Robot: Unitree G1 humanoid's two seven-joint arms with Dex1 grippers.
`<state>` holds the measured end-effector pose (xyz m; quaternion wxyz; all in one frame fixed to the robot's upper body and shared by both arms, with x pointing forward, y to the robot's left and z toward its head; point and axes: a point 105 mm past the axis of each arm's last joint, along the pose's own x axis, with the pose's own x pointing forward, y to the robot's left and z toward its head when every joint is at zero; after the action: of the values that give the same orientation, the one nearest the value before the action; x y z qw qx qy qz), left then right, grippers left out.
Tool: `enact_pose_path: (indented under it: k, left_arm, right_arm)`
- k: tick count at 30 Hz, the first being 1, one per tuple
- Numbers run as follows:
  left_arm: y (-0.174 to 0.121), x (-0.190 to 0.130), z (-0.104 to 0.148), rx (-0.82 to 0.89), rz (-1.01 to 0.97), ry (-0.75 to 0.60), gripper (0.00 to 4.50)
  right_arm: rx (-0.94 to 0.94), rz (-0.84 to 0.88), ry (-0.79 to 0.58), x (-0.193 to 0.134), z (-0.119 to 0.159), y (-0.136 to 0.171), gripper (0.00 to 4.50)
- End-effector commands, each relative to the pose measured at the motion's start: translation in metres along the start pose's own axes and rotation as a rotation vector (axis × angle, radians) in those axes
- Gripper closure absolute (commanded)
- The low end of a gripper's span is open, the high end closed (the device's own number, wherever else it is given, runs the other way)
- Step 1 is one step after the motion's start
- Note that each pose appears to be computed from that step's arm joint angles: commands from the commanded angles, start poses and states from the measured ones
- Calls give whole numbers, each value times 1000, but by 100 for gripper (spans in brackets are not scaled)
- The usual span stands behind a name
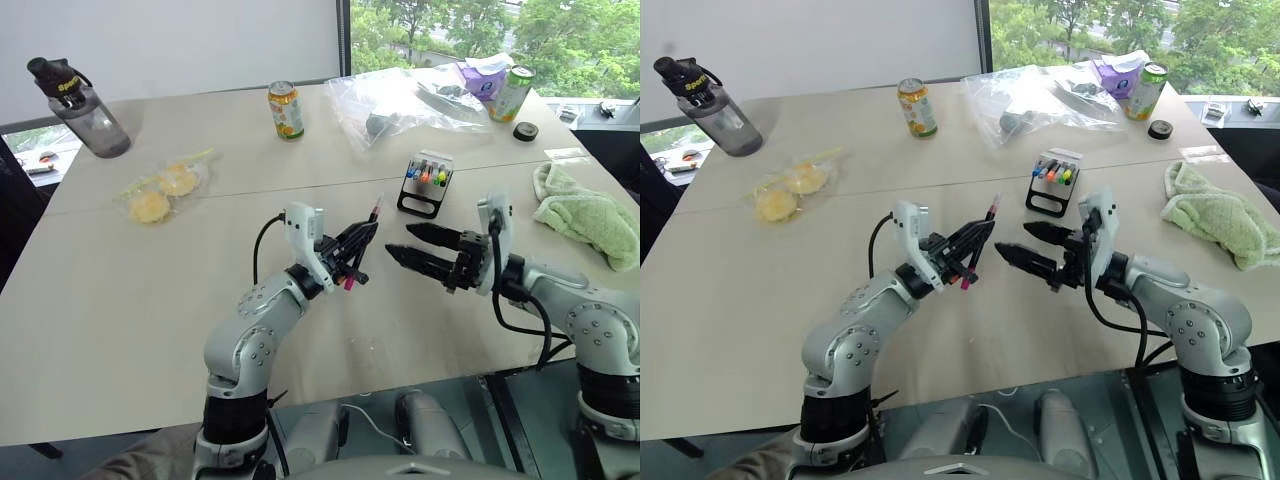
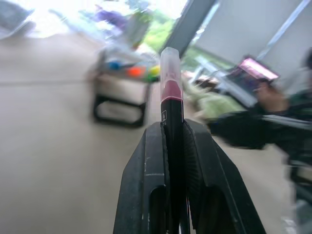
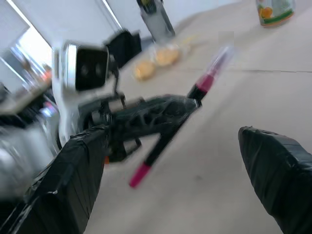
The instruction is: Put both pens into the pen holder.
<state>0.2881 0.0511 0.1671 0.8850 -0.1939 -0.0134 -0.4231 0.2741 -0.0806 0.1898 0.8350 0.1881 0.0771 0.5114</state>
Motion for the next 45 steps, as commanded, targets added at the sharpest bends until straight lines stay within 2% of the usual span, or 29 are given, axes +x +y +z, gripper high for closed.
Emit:
enact_pose_path:
  k: [1,11,14,19,21,22,23,24,25,26,28,30,33,36,41,45]
  left_arm:
    - [-21,-2,14,1,-118,-68,447]
    - [-43,-4,15,-43,-248,-71,447]
    - [-44,-4,14,-47,-256,-64,450]
    - [-45,-5,13,-53,-260,-51,450]
    - [-43,-5,11,-54,-254,-43,450]
    - [-42,-5,10,-62,-247,-42,450]
    - [-42,-6,9,-70,-247,-32,450]
    - [-42,-6,8,-75,-249,-25,354]
    - [-41,-6,8,-68,-242,-18,337]
    - [-38,-6,7,-53,-228,-12,272]
    - [-28,-5,4,-18,-161,21,183]
    - [-14,-7,-1,72,-96,85,82]
    - [7,-14,-1,232,-20,150,82]
    - [14,-26,12,359,-59,190,82]
    - [23,-39,31,438,-103,232,82]
    - [19,-45,41,443,-134,228,82]
  right_arm:
    - [52,16,-60,2,14,8,0]
    - [82,44,-80,9,24,16,0]
    - [83,48,-93,10,26,17,73]
    - [83,54,-109,11,29,18,322]
    - [81,61,-109,12,30,19,409]
    - [81,63,-108,12,30,20,438]
    - [79,67,-108,11,30,20,440]
    - [77,71,-108,11,30,21,441]
    - [72,78,-110,11,31,22,441]
    - [65,84,-111,11,32,23,441]
    - [38,88,-114,11,34,24,441]
    - [-75,63,-122,11,41,22,441]
    - [-262,22,-150,14,55,17,441]
    - [-570,-18,-129,21,66,12,441]
    - [-1127,0,-138,39,73,3,441]
    - [-1383,28,-187,49,85,-2,441]
